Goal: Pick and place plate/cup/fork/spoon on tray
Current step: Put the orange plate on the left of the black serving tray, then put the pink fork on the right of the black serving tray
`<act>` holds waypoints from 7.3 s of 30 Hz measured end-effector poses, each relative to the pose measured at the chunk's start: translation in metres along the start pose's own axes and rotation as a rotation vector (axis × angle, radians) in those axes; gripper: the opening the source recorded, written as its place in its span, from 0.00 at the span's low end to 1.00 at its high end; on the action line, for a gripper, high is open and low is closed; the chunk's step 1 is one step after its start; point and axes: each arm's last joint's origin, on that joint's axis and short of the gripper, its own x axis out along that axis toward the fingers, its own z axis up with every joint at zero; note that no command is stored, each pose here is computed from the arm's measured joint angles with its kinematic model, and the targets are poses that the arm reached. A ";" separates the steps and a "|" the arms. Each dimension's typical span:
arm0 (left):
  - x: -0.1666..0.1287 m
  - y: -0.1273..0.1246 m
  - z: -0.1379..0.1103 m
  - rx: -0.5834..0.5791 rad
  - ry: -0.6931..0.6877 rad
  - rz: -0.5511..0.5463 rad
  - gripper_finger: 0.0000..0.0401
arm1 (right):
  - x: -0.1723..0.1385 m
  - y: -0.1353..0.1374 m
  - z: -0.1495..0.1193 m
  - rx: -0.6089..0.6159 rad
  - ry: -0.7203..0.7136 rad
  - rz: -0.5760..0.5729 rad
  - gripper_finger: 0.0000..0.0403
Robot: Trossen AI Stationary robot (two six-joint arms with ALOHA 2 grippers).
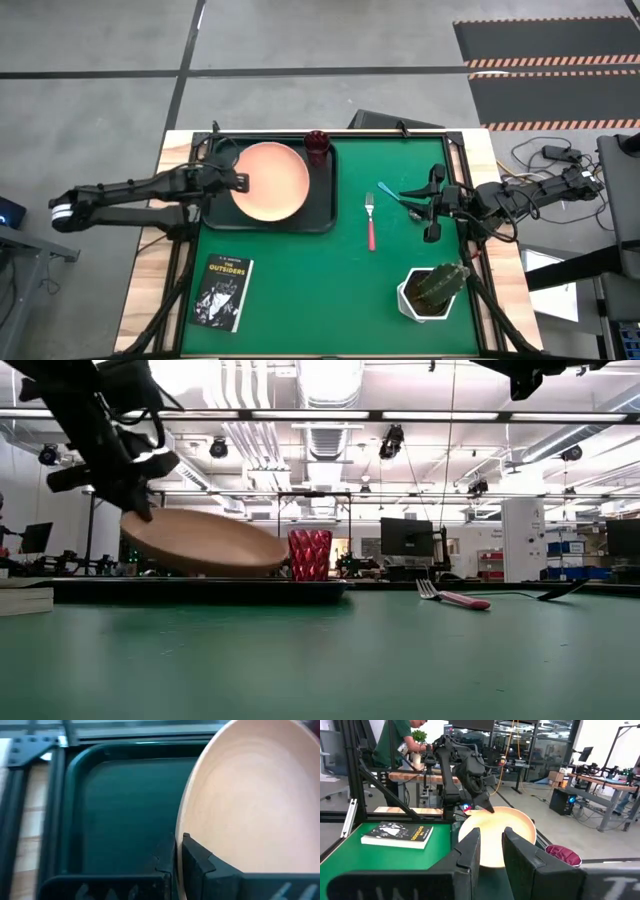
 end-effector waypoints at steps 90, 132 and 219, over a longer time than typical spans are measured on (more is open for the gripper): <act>0.069 -0.048 -0.017 0.275 0.059 0.068 0.18 | 0.000 0.001 -0.005 0.030 0.046 0.002 0.17; -0.014 -0.070 -0.009 0.652 -0.244 -0.555 0.18 | 0.100 0.012 0.036 0.618 0.552 -0.362 0.17; -0.018 -0.068 -0.008 0.745 -0.263 -0.582 0.18 | 0.203 0.001 -0.147 0.748 1.378 -0.793 0.07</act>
